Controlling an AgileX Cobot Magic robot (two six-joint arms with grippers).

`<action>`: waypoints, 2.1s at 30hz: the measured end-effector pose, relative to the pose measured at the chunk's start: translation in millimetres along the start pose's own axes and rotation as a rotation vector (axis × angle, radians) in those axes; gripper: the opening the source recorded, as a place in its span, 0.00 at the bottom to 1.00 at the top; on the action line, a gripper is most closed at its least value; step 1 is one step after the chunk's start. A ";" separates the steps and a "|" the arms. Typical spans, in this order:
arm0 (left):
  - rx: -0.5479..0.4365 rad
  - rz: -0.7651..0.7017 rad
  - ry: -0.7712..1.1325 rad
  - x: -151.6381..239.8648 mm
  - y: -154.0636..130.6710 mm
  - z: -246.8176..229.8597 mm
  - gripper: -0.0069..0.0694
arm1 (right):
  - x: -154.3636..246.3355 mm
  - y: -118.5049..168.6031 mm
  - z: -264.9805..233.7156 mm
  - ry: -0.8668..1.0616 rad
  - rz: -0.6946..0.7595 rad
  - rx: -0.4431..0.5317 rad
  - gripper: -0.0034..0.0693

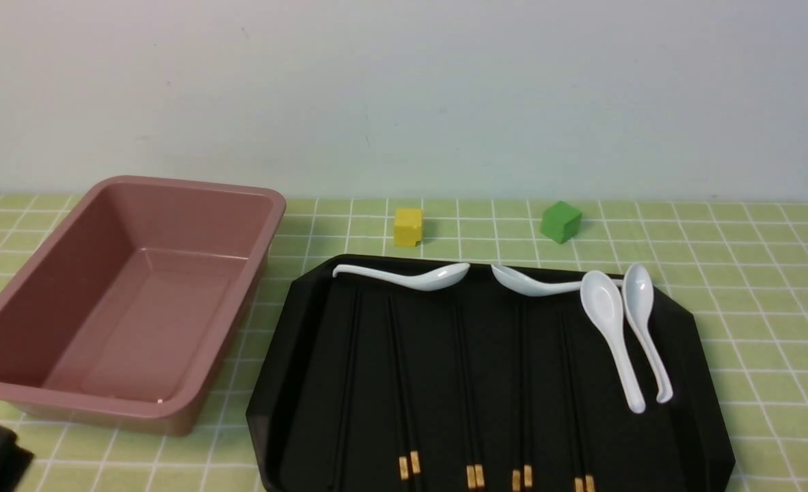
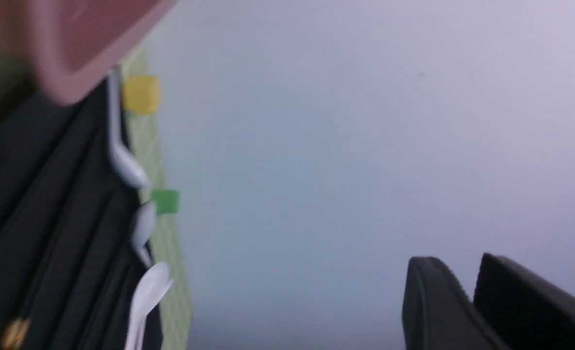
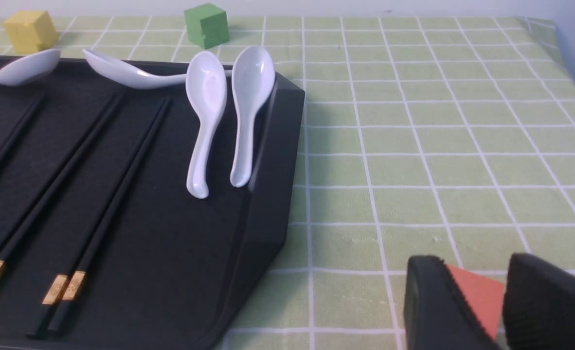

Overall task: On green tablecloth take chopsticks from black tray and put them in box.
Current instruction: 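Reach over to the black tray and grasp a pair of chopsticks with the left gripper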

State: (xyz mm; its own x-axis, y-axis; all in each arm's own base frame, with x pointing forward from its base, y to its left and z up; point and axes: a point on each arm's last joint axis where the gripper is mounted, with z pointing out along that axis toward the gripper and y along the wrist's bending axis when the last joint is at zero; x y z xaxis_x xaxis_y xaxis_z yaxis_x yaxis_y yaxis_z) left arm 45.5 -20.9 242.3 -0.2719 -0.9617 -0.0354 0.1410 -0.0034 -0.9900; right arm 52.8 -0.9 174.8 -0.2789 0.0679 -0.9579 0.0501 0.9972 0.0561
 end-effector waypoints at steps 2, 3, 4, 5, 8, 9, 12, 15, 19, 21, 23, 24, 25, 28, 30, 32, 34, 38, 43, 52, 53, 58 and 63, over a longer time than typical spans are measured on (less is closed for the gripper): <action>0.013 0.083 0.033 2.4 -17.7 2.3 0.18 | 0.0 0.0 0.0 0.000 0.000 0.000 0.38; -0.009 0.131 0.080 5.7 -25.8 6.7 0.14 | 0.0 0.0 0.0 0.000 0.000 0.000 0.38; -0.061 0.183 0.169 11.7 -30.3 13.1 0.11 | 0.0 0.0 0.0 0.000 0.000 0.000 0.38; -0.098 0.225 0.223 16.0 -33.4 19.3 0.08 | 0.0 0.0 0.0 0.000 0.000 0.000 0.38; -0.426 0.340 0.572 27.3 -23.9 46.7 0.07 | 0.0 0.0 0.0 0.000 0.000 0.000 0.38; -0.531 0.376 0.657 27.1 -18.2 53.7 0.07 | 0.0 0.0 0.0 0.000 0.000 0.000 0.38; -0.822 0.417 0.896 20.8 -3.2 82.2 0.07 | 0.0 0.0 0.0 0.000 0.000 0.000 0.38; -0.981 0.416 0.984 9.6 11.3 121.6 0.07 | 0.0 0.0 0.0 0.000 0.000 0.000 0.38; -1.025 0.443 1.046 14.0 20.2 162.5 0.07 | 0.0 0.0 0.0 0.000 0.000 0.000 0.38; -1.059 0.485 1.102 26.8 27.3 183.1 0.07 | 0.0 0.0 0.0 0.000 0.000 0.000 0.38; -1.108 0.551 1.137 42.6 35.9 205.5 0.08 | 0.0 0.0 0.0 0.000 0.000 0.000 0.38; -1.139 0.567 1.147 50.0 41.4 213.5 0.08 | 0.0 0.0 0.0 0.000 0.000 0.000 0.38; -1.153 0.591 1.144 55.2 42.8 222.6 0.09 | 0.0 0.0 0.0 0.000 0.000 0.000 0.38; -1.218 0.667 1.126 68.7 54.0 243.6 0.16 | 0.0 0.0 0.0 0.000 0.000 0.000 0.38; -1.247 0.725 1.101 77.5 59.4 258.7 0.22 | 0.0 0.0 0.0 0.000 0.000 0.000 0.38; -1.253 0.794 1.098 87.2 63.0 273.8 0.30 | 0.0 0.0 0.0 0.000 0.000 0.000 0.38; -1.257 0.843 1.105 94.4 69.0 282.2 0.38 | 0.0 0.0 0.0 0.000 0.000 0.000 0.38; -1.248 0.889 1.115 104.9 79.6 295.6 0.49 | 0.0 0.0 0.0 0.000 0.000 0.000 0.38; -1.240 0.958 1.100 107.9 101.1 310.9 0.53 | 0.0 0.0 0.0 0.000 0.000 0.000 0.38; -1.238 1.046 1.086 105.7 123.0 317.8 0.51 | 0.0 0.0 0.0 0.000 0.000 0.000 0.38; -1.243 1.045 1.088 106.0 126.8 318.0 0.51 | 0.0 0.0 0.0 0.000 0.000 0.000 0.38; -1.242 1.045 1.088 107.3 132.7 320.7 0.50 | 0.0 0.0 0.0 0.000 0.000 0.000 0.38; -1.244 1.032 1.091 108.8 133.4 321.4 0.32 | 0.0 0.0 0.0 0.000 0.000 0.000 0.38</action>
State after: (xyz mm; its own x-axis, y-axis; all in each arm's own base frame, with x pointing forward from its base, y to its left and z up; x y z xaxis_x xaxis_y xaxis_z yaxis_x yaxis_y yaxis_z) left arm 340.7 -214.1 150.2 -0.9856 0.0893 -0.1437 0.0972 0.9941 -0.0487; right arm 52.8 -0.9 174.8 -0.2793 0.0680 -0.9578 0.0501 0.9972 0.0561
